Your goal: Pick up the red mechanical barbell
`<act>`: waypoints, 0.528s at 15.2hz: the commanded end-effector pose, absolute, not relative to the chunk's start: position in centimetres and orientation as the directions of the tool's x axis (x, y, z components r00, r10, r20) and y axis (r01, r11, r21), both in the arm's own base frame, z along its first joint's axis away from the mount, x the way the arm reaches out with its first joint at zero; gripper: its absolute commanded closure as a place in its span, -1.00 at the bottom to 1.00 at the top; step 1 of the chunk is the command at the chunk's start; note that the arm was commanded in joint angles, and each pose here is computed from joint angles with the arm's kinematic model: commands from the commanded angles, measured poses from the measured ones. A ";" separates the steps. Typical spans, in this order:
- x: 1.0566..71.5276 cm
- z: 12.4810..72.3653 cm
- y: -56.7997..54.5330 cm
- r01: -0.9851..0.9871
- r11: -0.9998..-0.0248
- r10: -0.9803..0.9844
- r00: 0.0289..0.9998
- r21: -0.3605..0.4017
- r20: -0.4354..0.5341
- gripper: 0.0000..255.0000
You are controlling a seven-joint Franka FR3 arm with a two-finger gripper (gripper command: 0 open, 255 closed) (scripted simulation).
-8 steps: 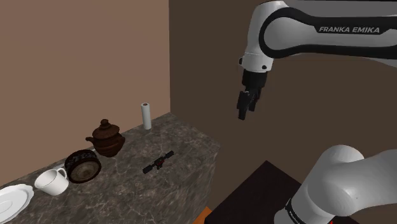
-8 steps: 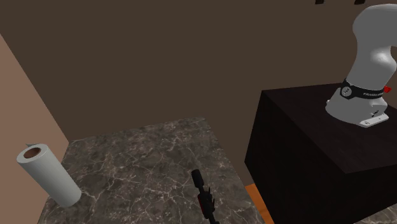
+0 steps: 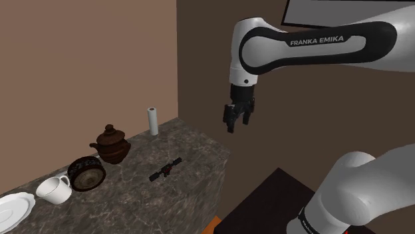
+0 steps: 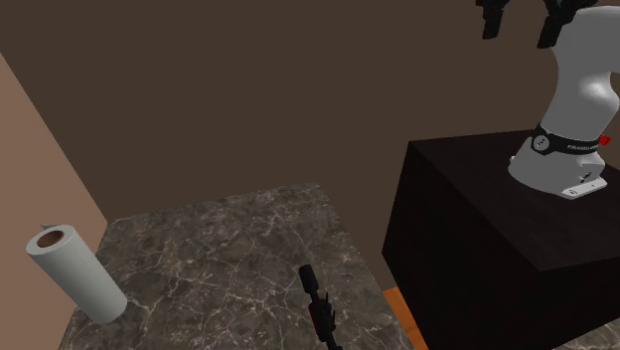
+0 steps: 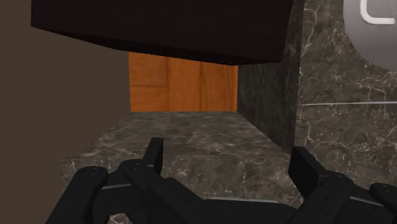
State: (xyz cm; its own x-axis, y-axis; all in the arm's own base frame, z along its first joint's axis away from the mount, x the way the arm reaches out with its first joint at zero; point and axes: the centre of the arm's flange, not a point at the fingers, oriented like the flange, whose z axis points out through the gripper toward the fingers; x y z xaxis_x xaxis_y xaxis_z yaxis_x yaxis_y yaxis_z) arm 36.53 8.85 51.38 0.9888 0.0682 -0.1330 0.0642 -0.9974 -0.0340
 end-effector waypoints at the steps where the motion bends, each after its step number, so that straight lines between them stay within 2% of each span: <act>1: 38.4 49.4 10.6 0.019 -0.999 0.022 0.988 -0.027 -0.151 -1.00; 8: 44.8 43.4 15.2 -0.130 -0.992 -0.128 0.970 0.006 -0.209 -1.00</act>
State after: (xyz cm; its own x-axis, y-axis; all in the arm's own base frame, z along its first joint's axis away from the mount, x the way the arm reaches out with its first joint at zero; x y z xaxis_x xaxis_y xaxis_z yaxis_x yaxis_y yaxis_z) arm 43.84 14.56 44.34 0.9743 -0.1035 -0.2001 -0.1054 -0.9944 0.0013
